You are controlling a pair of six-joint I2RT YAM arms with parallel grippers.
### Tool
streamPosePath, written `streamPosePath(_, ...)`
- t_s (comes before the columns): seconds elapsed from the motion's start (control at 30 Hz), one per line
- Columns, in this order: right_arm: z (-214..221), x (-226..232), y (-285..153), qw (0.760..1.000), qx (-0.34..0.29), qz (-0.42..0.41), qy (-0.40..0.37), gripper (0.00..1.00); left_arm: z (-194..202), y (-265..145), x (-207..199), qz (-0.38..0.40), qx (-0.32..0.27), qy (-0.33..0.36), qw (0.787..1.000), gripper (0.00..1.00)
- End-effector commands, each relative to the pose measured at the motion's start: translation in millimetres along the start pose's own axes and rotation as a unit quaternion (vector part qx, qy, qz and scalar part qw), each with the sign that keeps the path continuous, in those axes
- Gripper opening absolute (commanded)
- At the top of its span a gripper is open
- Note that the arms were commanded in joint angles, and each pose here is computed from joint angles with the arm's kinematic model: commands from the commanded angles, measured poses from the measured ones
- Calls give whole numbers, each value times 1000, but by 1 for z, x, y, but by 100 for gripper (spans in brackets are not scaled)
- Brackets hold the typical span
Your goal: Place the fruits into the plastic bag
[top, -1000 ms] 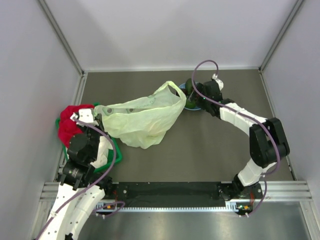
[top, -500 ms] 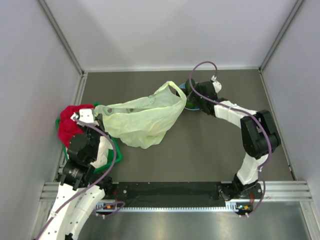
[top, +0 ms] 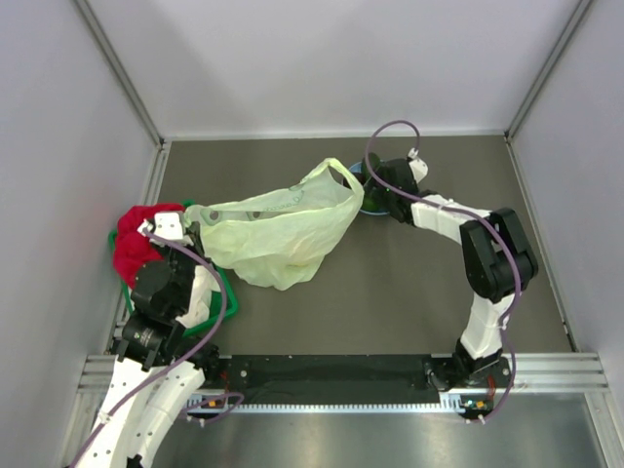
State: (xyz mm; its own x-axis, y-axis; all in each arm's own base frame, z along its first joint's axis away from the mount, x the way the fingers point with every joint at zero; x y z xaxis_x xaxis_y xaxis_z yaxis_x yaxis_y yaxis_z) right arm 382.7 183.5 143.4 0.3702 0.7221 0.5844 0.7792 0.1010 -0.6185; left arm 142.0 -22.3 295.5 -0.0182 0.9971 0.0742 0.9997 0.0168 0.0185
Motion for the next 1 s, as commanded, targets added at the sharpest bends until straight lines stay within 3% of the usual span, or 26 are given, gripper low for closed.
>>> streamPosePath(0.0, -6, 21, 5, 1000, -22, -17, 9, 80, -9, -1, 0, 3, -27, -12, 1000, 0)
streamPosePath(0.6, 7, 18, 15, 1000, -19, 13, 4, 82, -10, -3, 1, 4, -32, -14, 999, 0)
streamPosePath(0.97, 10, 13, 22, 999, -21, 31, 3, 76, -10, -4, 1, 3, -33, -15, 999, 0)
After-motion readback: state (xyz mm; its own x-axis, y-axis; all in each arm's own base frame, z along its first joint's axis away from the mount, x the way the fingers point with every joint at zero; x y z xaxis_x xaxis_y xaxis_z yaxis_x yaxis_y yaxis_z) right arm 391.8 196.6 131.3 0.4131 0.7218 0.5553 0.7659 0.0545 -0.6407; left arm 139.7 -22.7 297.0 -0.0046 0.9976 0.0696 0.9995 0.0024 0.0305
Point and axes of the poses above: each gripper's point midway between its finger pads, its own y axis out along the fingers, its own x axis along the line the jaws close on, z = x × y, the point moved 10 cm from there along -y, back along the fingers, and after that the axes turned 6 degrees about y, right-handed, at the moved point
